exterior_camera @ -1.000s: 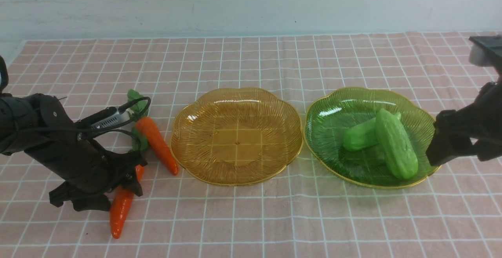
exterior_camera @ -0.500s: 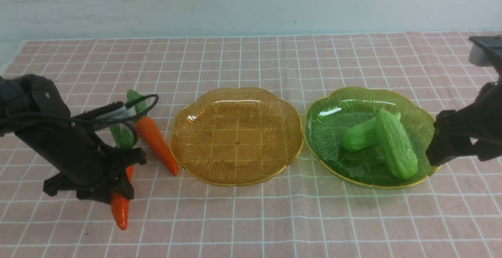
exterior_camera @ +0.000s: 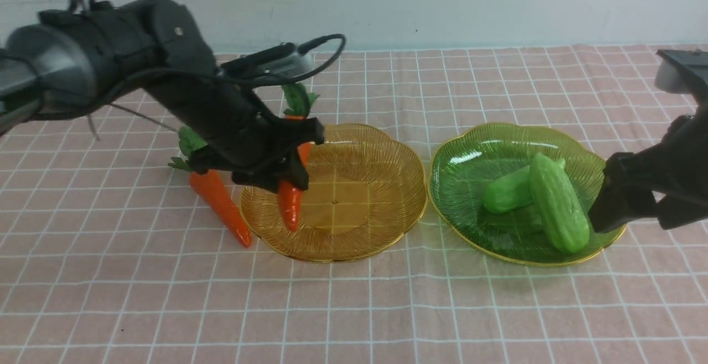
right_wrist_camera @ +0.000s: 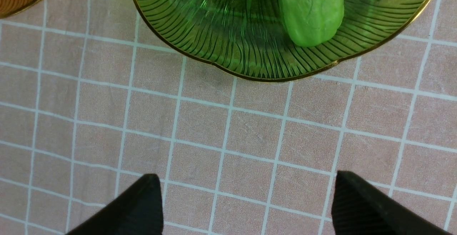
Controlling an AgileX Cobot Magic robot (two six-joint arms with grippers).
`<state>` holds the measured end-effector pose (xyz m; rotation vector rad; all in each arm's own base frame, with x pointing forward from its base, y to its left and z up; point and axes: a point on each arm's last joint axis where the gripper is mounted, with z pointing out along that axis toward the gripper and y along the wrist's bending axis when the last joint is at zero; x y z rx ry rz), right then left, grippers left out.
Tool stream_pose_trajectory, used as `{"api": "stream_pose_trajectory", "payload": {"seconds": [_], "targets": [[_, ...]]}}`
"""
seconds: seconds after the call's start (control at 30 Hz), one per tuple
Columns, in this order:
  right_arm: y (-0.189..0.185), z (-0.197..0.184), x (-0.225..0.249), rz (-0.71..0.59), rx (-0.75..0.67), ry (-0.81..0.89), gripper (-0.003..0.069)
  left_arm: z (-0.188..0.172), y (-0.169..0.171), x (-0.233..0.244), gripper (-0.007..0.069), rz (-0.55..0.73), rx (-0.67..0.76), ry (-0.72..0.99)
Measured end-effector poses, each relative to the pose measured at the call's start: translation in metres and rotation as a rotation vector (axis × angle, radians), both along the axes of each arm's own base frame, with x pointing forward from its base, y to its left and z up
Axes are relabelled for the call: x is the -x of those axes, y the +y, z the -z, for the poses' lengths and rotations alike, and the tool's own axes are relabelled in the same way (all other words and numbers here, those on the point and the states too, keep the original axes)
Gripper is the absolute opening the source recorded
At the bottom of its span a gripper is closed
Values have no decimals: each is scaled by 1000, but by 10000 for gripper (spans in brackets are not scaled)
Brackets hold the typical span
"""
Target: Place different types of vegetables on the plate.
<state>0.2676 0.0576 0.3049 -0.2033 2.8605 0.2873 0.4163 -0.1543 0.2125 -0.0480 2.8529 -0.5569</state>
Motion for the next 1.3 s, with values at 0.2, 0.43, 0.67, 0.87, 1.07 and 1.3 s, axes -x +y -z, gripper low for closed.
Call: {"api": "stream_pose_trajectory", "payload": {"seconds": [0.2, 0.43, 0.67, 0.87, 1.07, 1.3], "targets": [[0, 0, 0, -1, 0, 0, 579, -15, 49, -19, 549, -65, -99, -44], [0, 0, 0, 0, -3, 0, 579, -10, 121, -28, 545, -330, -197, 45], [0, 0, 0, 0, -4, 0, 579, 17, 133, -33, 505, -468, -161, 143], [1, 0, 0, -1, -6, 1, 579, 37, 123, -43, 457, -483, -108, 139], [1, 0, 0, -1, -6, 1, 579, 52, 120, -45, 340, -474, -117, 158], [1, 0, 0, -1, -6, 1, 579, 16, 121, -43, 236, -316, -189, 146]]}}
